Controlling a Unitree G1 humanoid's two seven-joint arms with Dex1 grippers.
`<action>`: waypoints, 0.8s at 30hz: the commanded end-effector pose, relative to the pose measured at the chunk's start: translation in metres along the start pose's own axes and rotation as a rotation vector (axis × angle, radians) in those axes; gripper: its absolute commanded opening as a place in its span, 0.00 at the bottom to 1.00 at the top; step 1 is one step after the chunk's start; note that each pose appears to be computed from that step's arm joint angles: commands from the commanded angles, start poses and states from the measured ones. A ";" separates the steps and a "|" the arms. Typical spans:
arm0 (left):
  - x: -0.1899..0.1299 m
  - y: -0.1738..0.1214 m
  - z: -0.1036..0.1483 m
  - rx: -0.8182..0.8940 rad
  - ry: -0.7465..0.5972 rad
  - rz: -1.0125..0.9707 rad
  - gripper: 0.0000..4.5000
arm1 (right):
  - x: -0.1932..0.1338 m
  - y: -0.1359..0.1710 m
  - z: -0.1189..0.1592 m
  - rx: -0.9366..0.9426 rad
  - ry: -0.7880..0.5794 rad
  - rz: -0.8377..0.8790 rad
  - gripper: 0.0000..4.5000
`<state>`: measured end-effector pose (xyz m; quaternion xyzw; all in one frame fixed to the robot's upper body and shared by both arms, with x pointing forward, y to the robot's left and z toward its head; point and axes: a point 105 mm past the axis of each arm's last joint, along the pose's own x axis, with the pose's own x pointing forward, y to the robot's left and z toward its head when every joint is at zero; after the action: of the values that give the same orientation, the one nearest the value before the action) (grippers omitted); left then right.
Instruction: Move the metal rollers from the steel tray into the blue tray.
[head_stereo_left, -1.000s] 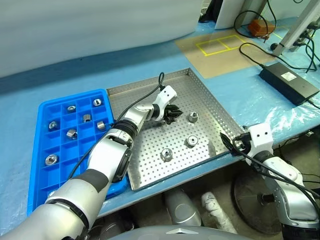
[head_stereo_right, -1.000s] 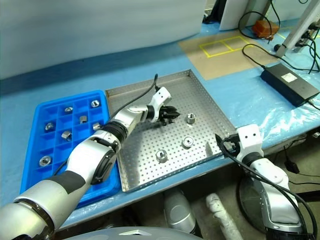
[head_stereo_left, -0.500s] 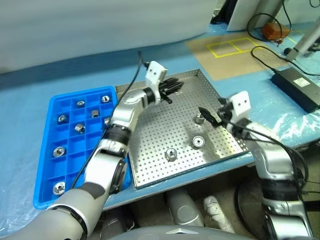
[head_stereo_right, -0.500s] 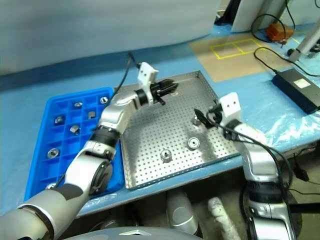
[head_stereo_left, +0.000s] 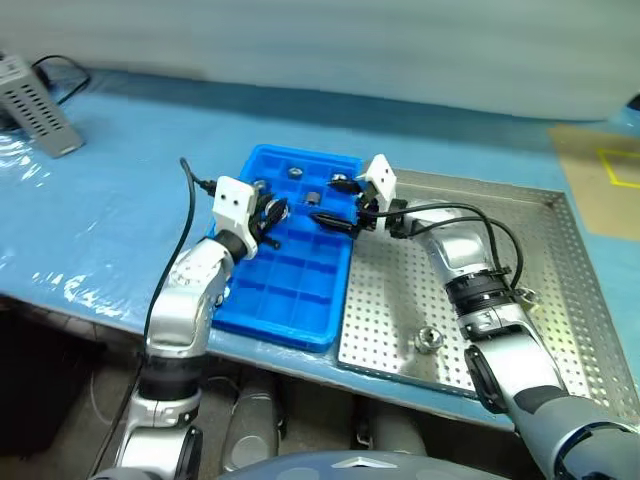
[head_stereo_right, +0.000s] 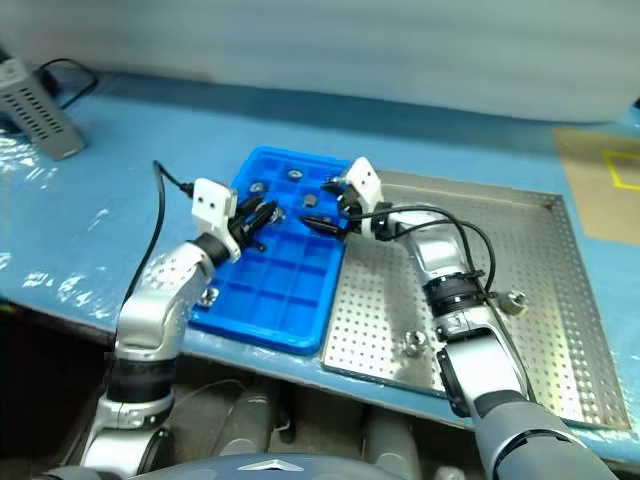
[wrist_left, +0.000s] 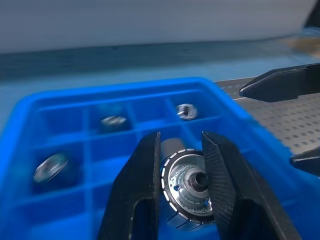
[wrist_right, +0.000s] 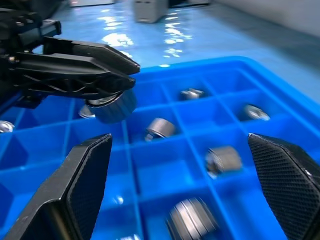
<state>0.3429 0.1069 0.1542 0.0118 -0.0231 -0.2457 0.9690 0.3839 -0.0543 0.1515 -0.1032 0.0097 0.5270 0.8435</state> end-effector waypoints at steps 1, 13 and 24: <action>-0.014 -0.015 0.014 0.019 -0.030 -0.042 0.29 | 0.003 0.000 0.004 -0.038 -0.019 0.030 1.00; -0.050 -0.014 -0.021 0.039 0.158 -0.060 0.29 | 0.012 0.002 -0.005 -0.059 -0.001 0.058 1.00; -0.046 -0.005 -0.036 0.062 0.230 -0.025 0.33 | 0.005 0.001 -0.018 -0.081 0.036 0.025 1.00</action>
<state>0.3031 0.1267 0.1164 0.0705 0.0796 -0.2491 0.9626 0.3875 -0.0547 0.1224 -0.1333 0.0311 0.5360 0.8330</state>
